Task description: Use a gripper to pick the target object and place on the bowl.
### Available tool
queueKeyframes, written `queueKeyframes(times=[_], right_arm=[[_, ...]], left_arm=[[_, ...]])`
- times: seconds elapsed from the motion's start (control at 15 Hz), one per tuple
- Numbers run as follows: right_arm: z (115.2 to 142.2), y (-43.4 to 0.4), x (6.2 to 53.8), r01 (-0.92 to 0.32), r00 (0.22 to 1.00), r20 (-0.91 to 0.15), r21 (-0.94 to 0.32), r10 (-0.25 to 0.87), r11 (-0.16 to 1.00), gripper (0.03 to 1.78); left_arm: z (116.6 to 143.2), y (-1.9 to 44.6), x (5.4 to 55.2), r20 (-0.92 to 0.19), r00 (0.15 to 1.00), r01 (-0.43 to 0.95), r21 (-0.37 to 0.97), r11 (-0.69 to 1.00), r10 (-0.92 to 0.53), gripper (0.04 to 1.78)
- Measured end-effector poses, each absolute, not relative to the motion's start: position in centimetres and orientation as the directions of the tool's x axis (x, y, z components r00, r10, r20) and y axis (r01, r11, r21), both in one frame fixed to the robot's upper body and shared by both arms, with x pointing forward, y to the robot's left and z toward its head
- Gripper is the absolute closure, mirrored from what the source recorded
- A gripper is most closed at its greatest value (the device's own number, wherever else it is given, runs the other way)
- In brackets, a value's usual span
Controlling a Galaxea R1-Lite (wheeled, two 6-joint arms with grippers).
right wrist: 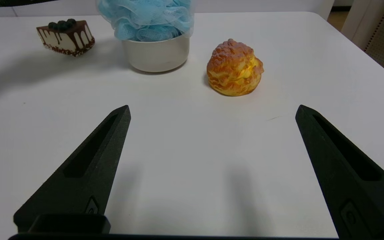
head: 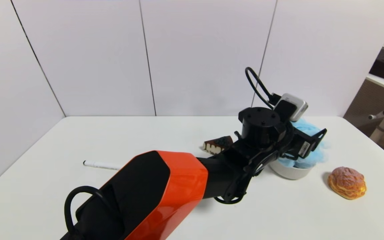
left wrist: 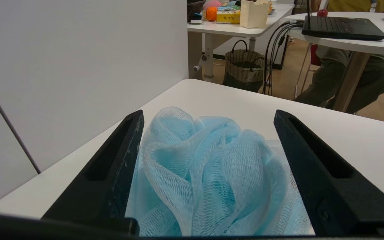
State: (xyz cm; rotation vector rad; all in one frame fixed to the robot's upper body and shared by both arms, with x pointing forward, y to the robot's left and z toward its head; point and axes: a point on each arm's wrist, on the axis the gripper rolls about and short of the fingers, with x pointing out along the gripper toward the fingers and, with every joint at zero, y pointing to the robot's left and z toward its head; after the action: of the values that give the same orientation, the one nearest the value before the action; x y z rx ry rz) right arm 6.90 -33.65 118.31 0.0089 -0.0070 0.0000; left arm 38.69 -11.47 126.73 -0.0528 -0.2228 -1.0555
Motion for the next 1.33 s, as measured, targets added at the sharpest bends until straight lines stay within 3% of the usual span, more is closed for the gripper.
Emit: queueKeyframes(times=[0.2, 0.4, 0.8, 1.07, 1.33], right_arm=[[118.3, -33.6, 6.9, 0.000, 1.000, 0.007, 0.009, 0.000, 1.000, 0.10], [118.3, -33.6, 6.9, 0.000, 1.000, 0.007, 0.010, 0.000, 1.000, 0.10], [118.3, -33.6, 6.9, 0.000, 1.000, 0.006, 0.009, 0.000, 1.000, 0.10], [118.3, -33.6, 6.9, 0.000, 1.000, 0.007, 0.009, 0.000, 1.000, 0.10], [118.3, -33.6, 6.9, 0.000, 1.000, 0.007, 0.009, 0.000, 1.000, 0.10]], left_arm=[[128.5, -10.5, 38.8, 0.198, 0.485, 0.854, 0.101, 0.510, -0.852, 0.31], [132.3, -8.0, 38.4, 0.149, 0.507, 0.841, 0.132, 0.525, -0.849, 0.25], [139.7, 3.0, 34.1, 0.027, 0.590, 0.796, 0.147, 0.587, -0.807, 0.18], [140.7, 12.7, 29.8, -0.022, 0.708, 0.700, 0.145, 0.699, -0.706, 0.15], [139.4, 21.0, 25.4, -0.023, 0.809, 0.585, 0.131, 0.800, -0.588, 0.15]])
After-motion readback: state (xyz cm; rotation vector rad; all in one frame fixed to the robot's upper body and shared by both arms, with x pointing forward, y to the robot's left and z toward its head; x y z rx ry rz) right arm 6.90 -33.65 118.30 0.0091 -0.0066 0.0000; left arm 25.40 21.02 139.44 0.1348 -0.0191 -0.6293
